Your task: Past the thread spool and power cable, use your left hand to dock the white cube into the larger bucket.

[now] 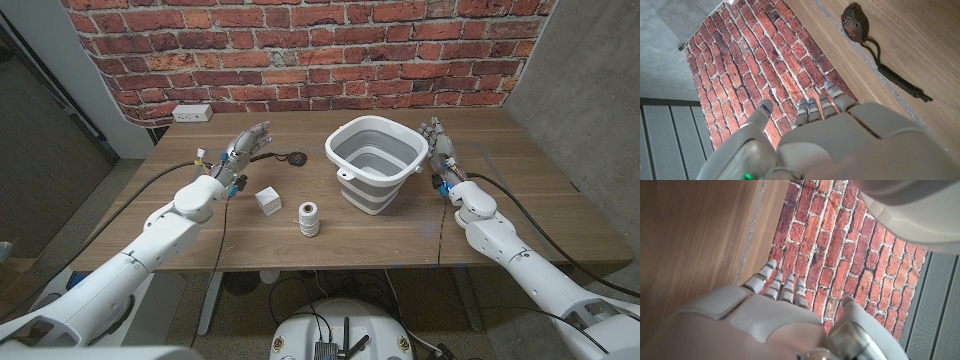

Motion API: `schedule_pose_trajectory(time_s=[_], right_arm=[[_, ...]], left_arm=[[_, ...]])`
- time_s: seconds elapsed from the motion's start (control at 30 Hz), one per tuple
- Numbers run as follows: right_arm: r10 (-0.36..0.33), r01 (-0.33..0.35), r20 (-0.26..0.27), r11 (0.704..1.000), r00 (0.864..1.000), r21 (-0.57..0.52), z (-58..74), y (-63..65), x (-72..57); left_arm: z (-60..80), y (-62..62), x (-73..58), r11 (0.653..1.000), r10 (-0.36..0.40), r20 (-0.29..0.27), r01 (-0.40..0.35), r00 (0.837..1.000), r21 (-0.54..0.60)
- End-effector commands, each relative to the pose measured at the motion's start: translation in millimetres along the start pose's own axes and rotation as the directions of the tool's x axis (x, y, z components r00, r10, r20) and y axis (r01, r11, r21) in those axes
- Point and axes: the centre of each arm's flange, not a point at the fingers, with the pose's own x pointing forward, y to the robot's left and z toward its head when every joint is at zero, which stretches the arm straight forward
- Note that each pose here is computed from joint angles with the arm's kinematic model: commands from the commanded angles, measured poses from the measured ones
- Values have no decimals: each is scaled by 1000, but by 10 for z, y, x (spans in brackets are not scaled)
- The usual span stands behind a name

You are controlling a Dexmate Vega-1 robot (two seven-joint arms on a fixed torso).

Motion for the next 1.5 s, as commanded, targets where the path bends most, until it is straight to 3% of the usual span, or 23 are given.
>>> schedule_pose_trajectory(time_s=[0.03,0.33,0.9,1.27,1.5], right_arm=[[8,-8,-1,1000,1000,3,-12,1,19],[1,-1,-3,1000,1000,-3,-5,-27,10],[-18,18,-8,1000,1000,-7,-21,-77,25],[-22,22,-14,1000,1000,-11,-38,-68,59],[-20,20,-17,1000,1000,-14,-43,-63,68]], left_arm=[[199,56,-157,984,12,15,-15,1000,178],[292,35,-298,966,38,19,-42,999,256],[506,60,-422,873,-65,-71,91,995,479],[600,96,-486,793,-141,-136,195,981,577],[687,123,-504,702,-174,-182,251,968,667]])
